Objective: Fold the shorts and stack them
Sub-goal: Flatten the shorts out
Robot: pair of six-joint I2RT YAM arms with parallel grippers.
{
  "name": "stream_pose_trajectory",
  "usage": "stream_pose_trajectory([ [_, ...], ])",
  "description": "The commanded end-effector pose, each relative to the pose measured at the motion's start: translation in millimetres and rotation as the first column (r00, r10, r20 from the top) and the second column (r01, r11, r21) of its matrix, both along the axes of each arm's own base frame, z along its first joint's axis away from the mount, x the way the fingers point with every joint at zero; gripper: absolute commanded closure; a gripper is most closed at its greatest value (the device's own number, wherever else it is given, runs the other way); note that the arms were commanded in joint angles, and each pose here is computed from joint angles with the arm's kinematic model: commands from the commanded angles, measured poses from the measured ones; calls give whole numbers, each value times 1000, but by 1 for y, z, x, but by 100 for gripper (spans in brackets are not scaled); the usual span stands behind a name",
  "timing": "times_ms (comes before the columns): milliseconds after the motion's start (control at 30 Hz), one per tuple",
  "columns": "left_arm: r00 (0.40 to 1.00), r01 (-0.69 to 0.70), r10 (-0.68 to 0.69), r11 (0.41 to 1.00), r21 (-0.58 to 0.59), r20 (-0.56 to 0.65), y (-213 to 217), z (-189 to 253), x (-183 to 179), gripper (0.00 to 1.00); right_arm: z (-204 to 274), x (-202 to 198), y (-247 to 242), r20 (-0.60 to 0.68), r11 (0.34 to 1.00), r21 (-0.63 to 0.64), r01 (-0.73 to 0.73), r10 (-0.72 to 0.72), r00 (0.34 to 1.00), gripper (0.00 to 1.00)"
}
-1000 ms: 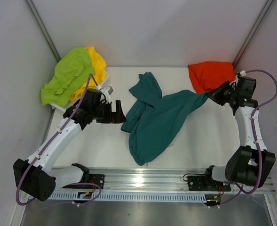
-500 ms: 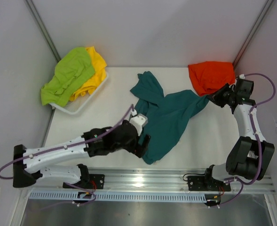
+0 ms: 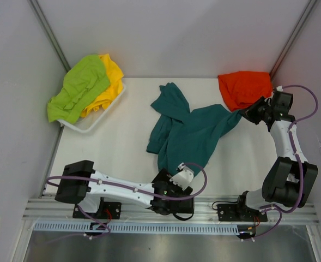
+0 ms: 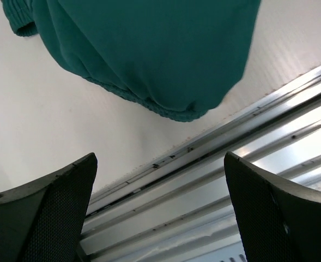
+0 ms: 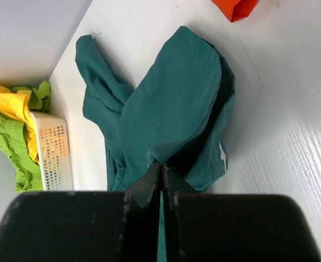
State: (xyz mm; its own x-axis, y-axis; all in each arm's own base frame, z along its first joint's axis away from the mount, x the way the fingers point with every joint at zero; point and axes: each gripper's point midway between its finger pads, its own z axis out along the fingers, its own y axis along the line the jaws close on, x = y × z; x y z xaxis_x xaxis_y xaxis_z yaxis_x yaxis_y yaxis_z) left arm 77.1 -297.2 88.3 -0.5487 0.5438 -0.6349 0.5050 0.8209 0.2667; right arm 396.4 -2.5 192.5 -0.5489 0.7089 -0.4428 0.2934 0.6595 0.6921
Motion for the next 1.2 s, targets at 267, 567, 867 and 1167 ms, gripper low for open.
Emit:
stream_pose_trajectory([
  [267,999,-31,35,993,-117,33,-55,9,-23,5,12,5,3,53,1000,6,-16,15,998,100],
  [567,981,-127,134,990,-54,140,-45,1,-3,13,18,6,6,70,999,20,-30,29,997,100],
  [867,957,-170,177,984,-50,231,-46,-14,10,27,18,5,9,75,998,34,-44,42,996,100],
  [1167,930,-214,229,973,-83,287,-46,-17,30,49,20,6,11,87,998,42,-52,48,995,100],
])
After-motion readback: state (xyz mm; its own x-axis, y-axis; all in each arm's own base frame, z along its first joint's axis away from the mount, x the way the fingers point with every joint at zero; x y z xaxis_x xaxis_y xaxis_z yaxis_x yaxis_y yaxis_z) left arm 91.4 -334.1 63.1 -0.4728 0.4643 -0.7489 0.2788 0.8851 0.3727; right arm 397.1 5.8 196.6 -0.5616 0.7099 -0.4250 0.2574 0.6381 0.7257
